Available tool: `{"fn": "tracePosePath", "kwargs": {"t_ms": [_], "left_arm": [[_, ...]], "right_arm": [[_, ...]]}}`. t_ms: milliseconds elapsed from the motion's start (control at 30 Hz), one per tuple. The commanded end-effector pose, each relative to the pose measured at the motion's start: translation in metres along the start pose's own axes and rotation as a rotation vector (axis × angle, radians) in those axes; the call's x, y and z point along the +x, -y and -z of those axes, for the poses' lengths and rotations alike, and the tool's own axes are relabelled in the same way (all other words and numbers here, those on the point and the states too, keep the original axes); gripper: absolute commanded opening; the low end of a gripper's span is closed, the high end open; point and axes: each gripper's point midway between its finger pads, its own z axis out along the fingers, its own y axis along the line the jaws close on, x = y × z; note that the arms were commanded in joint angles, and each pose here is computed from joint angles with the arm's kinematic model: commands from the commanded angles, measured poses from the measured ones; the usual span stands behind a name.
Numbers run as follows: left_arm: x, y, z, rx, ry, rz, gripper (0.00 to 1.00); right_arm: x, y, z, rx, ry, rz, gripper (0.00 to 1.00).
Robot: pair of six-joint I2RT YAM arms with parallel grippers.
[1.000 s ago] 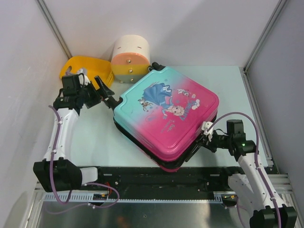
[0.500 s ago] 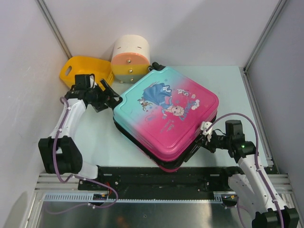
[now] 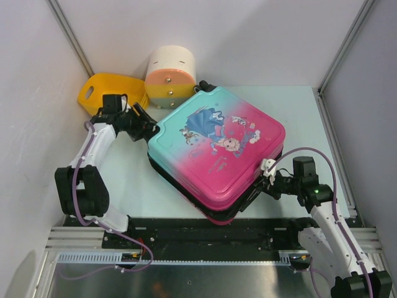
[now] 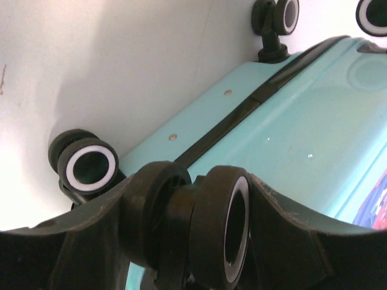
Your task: Open, take out, and arrange the luggage
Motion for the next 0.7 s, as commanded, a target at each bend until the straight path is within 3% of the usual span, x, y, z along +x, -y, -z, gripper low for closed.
{"fn": "tracePosePath", "kwargs": {"t_ms": [0, 67, 200, 367, 400, 467, 533, 600, 667], "left_arm": [[0.004, 0.024, 0.016, 0.138, -0.011, -0.056, 0.16], [0.006, 0.013, 0.018, 0.138, -0.02, -0.067, 0.0], [-0.003, -0.026, 0.024, 0.108, -0.012, -0.032, 0.0], [-0.015, -0.043, 0.031, 0.075, 0.007, -0.091, 0.0], [-0.011, -0.04, 0.031, 0.098, -0.01, -0.064, 0.06], [-0.009, -0.026, 0.034, 0.16, -0.017, -0.038, 0.36], [-0.012, -0.018, 0.039, 0.19, 0.023, -0.005, 0.42], [-0.023, -0.009, 0.043, 0.206, 0.077, 0.038, 0.6], [-0.028, -0.004, 0.045, 0.203, 0.105, 0.046, 0.71]], "right_arm": [[-0.031, -0.001, -0.006, -0.04, 0.12, 0.081, 0.0], [-0.035, -0.004, -0.006, -0.045, 0.131, 0.084, 0.0], [-0.042, -0.007, -0.004, -0.025, 0.153, 0.083, 0.0], [-0.041, -0.002, -0.002, 0.011, 0.147, 0.091, 0.0], [-0.04, -0.002, -0.003, 0.006, 0.144, 0.089, 0.0], [-0.04, -0.002, -0.004, 0.002, 0.146, 0.086, 0.0], [-0.039, -0.001, -0.006, 0.002, 0.144, 0.08, 0.0], [-0.038, 0.0, -0.006, 0.006, 0.142, 0.078, 0.0], [-0.038, 0.0, -0.007, 0.005, 0.14, 0.074, 0.0]]}}
